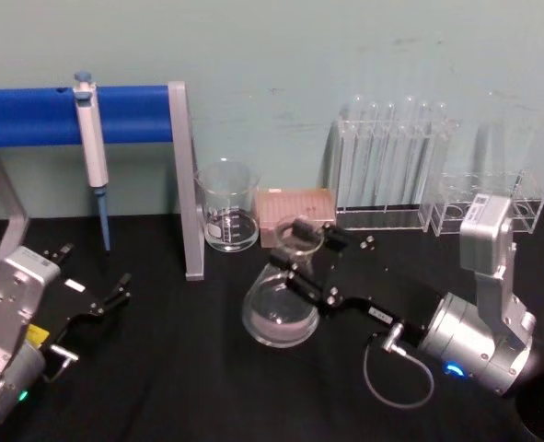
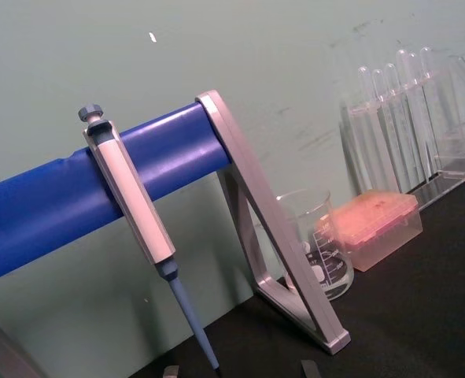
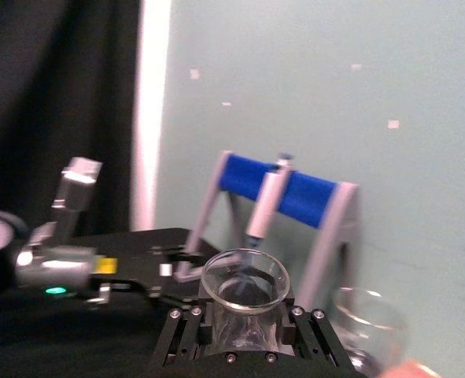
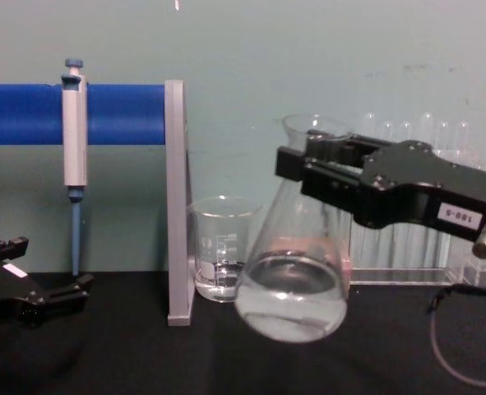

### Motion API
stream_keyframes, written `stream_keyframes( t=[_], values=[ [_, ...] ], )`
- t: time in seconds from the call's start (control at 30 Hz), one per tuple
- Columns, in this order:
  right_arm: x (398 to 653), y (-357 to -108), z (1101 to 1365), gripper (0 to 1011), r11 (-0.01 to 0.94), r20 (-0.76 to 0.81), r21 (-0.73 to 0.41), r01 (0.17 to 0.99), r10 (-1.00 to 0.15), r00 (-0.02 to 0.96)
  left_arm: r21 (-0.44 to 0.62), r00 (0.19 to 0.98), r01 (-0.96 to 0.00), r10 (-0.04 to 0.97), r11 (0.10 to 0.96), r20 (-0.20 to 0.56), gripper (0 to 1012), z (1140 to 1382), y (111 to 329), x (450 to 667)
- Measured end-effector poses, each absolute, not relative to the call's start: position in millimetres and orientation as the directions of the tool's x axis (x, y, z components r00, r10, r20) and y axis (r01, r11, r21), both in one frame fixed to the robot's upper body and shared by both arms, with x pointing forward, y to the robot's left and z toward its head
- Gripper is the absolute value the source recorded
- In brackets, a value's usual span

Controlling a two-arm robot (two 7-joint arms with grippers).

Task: Grasp the erlenmeyer flask with one hand, shake it three times, then place it back.

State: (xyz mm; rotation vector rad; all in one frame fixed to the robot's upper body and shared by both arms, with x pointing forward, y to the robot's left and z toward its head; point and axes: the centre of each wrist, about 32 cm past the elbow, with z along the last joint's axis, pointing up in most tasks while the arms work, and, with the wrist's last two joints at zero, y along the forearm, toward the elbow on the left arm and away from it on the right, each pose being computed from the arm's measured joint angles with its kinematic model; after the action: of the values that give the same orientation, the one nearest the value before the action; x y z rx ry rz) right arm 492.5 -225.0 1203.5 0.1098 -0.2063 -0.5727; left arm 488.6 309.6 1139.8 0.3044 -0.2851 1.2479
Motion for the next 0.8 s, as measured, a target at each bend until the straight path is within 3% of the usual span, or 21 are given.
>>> stream_keyframes(
  t=[0.47,0.8],
  values=[
    [481,-233,1202,449,0.555,0.134,0.214,0.804,-0.832,0.538,0.070,0.292,-0.955,0.880,0.287,0.374,1001,1140,310,489],
    [479,-244,1204,449,0.359,0.113,0.214,0.908,-0.933,0.342,0.070,0.292,-0.955,0.880,0.287,0.374,1001,1140,310,489]
  ],
)
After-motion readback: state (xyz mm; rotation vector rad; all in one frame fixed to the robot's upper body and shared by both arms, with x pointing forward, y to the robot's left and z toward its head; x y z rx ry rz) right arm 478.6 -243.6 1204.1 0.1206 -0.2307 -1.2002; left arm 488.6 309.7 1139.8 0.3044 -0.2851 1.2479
